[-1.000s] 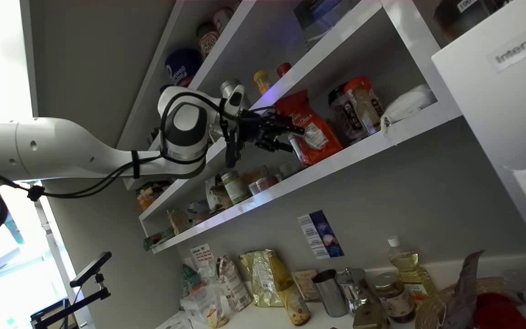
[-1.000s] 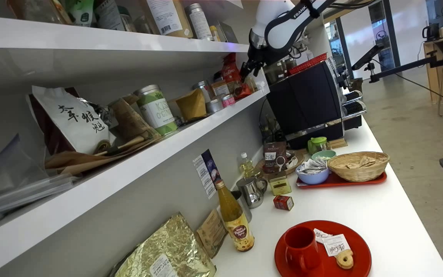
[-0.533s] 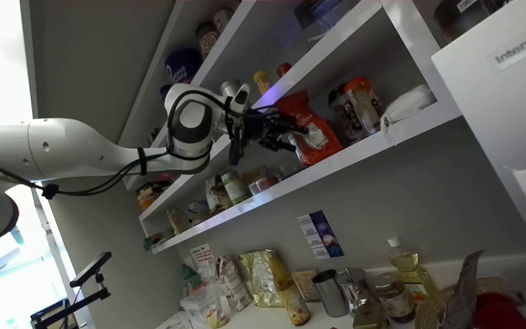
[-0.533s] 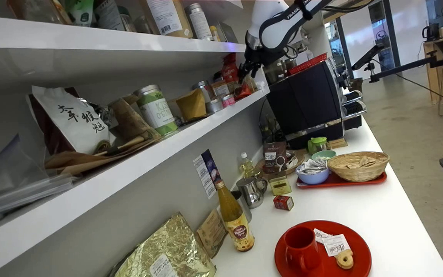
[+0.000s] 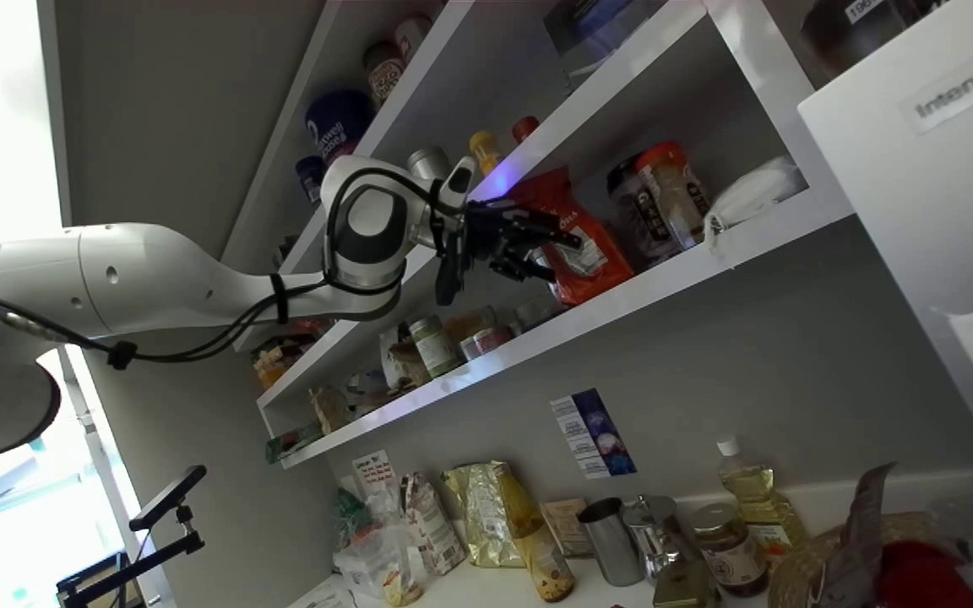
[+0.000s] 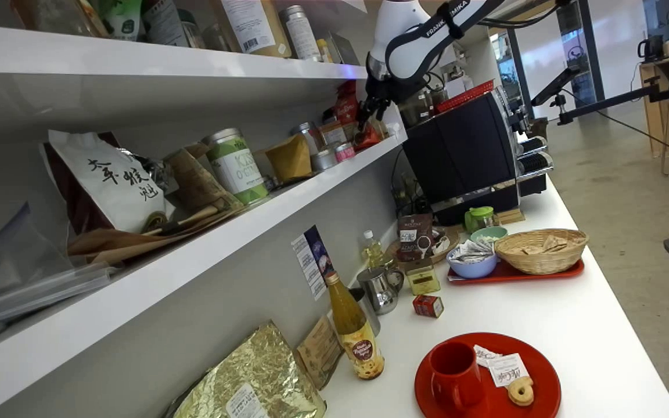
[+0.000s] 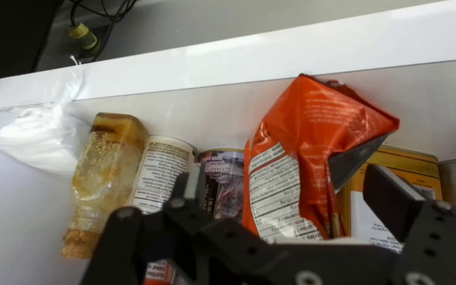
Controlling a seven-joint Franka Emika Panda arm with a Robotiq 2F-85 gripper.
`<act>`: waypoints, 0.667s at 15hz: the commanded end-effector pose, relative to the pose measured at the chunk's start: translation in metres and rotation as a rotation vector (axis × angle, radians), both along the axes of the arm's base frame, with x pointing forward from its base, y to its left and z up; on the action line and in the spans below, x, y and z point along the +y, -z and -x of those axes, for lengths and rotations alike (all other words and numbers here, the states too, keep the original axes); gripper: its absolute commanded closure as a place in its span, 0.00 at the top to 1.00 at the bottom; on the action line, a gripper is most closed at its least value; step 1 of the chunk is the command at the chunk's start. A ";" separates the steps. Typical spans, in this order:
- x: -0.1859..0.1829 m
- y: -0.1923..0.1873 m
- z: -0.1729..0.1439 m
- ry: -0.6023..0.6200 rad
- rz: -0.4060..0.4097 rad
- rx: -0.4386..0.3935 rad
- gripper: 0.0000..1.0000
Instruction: Take the orange packet off of the shelf
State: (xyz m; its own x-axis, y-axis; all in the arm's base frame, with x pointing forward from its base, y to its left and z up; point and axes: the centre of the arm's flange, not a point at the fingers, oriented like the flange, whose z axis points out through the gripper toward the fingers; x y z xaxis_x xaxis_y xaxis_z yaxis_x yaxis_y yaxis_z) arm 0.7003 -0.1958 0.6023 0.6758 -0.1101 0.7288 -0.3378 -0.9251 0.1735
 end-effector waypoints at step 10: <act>0.003 -0.003 -0.007 -0.014 0.012 0.014 0.14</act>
